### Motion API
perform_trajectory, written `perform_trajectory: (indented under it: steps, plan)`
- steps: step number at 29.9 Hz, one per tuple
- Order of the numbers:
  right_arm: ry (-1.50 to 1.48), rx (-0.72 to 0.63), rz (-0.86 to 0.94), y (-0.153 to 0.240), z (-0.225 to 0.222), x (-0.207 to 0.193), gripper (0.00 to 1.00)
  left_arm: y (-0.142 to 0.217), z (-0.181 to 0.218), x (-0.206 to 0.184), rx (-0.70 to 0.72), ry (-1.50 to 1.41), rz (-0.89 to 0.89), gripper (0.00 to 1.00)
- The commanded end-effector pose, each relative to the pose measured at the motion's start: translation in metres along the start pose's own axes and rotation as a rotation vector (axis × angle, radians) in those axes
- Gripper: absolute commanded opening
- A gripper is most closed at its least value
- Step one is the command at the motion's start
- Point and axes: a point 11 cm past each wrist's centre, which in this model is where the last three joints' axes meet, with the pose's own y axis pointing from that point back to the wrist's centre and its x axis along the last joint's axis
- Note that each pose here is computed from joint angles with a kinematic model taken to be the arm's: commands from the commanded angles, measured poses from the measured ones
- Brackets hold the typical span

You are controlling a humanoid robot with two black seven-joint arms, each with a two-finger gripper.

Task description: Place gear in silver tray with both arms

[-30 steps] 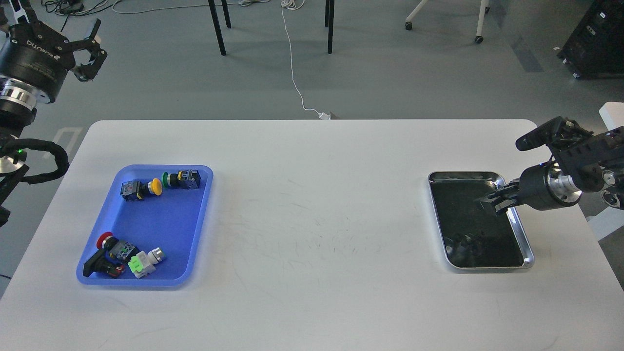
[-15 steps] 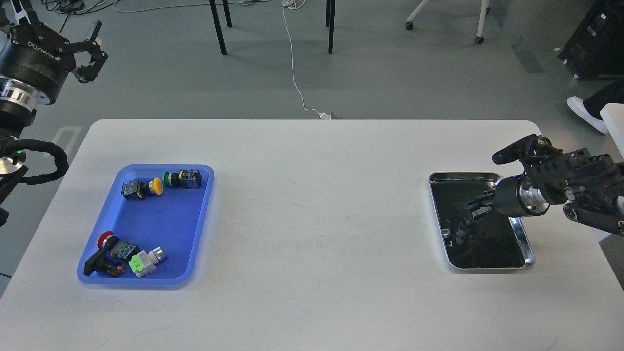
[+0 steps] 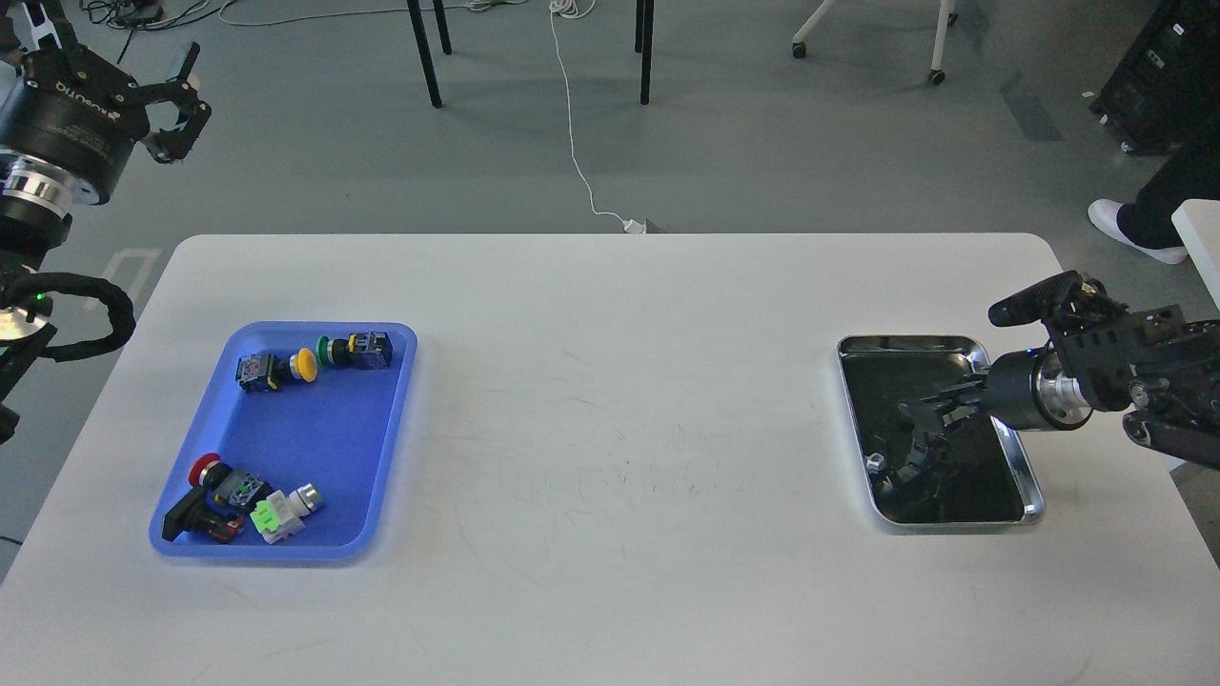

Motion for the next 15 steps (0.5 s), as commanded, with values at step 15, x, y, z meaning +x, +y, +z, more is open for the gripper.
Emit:
perform_trajectory:
  steps: [15]
  plan:
    - [-0.669,0.294,0.790,-0.008,-0.053,0.175,0.99,-0.005,-0.030,-0.011,0.055,0.014,-0.018,0.98]
